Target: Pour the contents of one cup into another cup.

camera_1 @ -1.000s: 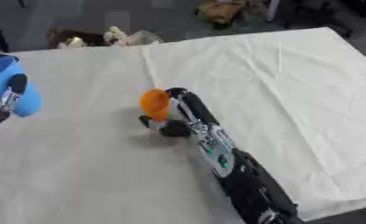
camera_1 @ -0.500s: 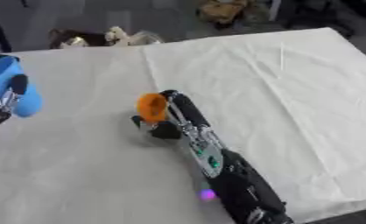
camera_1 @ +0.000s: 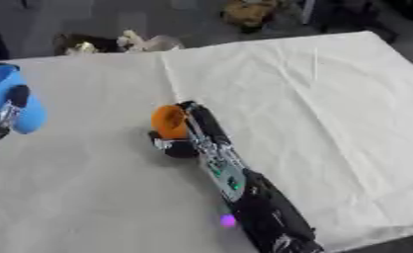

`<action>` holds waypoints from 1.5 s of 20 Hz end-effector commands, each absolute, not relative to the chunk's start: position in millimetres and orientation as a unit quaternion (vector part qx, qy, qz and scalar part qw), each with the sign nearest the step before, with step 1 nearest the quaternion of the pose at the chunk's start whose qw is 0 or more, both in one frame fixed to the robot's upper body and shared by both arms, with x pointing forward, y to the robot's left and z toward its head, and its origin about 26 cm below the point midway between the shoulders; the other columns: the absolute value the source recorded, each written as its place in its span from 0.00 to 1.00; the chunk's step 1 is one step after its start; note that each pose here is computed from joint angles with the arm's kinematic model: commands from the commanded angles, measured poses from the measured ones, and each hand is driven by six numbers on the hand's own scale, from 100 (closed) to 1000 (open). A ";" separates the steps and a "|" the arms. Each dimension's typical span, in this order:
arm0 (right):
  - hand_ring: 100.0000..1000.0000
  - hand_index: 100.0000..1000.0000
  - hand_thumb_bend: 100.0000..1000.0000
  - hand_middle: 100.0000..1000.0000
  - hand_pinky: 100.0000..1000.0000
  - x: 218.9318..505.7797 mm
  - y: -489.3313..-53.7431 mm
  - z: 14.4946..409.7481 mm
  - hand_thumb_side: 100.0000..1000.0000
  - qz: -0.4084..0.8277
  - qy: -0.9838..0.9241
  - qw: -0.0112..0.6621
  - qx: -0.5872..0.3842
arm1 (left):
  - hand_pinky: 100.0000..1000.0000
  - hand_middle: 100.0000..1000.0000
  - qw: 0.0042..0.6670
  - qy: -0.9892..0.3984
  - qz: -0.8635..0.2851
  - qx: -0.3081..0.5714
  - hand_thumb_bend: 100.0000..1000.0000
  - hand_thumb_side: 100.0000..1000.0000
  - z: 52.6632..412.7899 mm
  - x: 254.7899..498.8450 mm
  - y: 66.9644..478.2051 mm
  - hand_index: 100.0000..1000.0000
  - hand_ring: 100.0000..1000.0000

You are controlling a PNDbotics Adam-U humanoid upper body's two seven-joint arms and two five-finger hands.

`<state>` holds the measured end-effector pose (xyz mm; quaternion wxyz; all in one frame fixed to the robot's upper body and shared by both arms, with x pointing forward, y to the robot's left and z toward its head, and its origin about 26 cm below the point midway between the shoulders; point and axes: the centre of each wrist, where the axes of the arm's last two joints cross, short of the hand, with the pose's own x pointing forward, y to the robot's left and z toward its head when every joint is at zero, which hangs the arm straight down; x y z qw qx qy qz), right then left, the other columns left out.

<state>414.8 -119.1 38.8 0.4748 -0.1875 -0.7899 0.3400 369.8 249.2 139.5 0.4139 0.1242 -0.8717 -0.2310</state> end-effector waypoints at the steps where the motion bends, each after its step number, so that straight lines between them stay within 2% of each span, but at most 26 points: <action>1: 0.74 0.37 0.00 0.17 0.71 421.8 -117.9 69.6 0.00 0.321 -0.810 0.450 -0.193 | 0.13 0.03 0.400 -0.877 -0.235 0.127 0.00 0.45 150.4 370.7 251.4 0.67 0.00; 14: 0.74 0.39 0.00 0.18 0.73 444.0 -110.3 168.7 0.00 0.365 -0.827 0.364 -0.226 | 0.12 0.03 0.400 -0.848 -0.338 0.084 0.00 0.39 125.4 366.6 233.3 0.65 0.00; 19: 0.74 0.40 0.00 0.19 0.73 445.8 -91.4 189.1 0.00 0.405 -0.824 0.326 -0.225 | 0.12 0.03 0.384 -0.840 -0.379 0.060 0.00 0.38 122.5 366.9 220.4 0.64 0.00; 20: 0.74 0.40 0.00 0.19 0.74 445.8 -87.6 192.4 0.00 0.414 -0.823 0.317 -0.226 | 0.12 0.03 0.381 -0.838 -0.386 0.055 0.00 0.34 122.4 366.9 218.2 0.64 0.00; 22: 0.74 0.41 0.00 0.19 0.74 445.6 -80.5 198.1 0.00 0.432 -0.820 0.299 -0.229 | 0.12 0.03 0.374 -0.835 -0.400 0.047 0.00 0.37 122.1 366.6 214.0 0.64 0.00; 23: 0.74 0.41 0.00 0.19 0.74 445.4 -77.4 200.5 0.00 0.439 -0.818 0.290 -0.230 | 0.12 0.03 0.370 -0.834 -0.407 0.044 0.00 0.31 122.0 366.5 212.2 0.64 0.00; 24: 0.74 0.42 0.00 0.20 0.74 444.7 -73.9 203.4 0.00 0.447 -0.817 0.279 -0.231 | 0.12 0.03 0.367 -0.833 -0.412 0.042 0.00 0.37 121.8 366.3 210.7 0.64 0.00; 30: 0.75 0.43 0.00 0.21 0.76 440.1 -62.4 218.5 0.00 0.479 -0.812 0.224 -0.248 | 0.13 0.05 0.358 -0.835 -0.415 0.046 0.00 0.38 123.0 366.9 209.8 0.63 0.00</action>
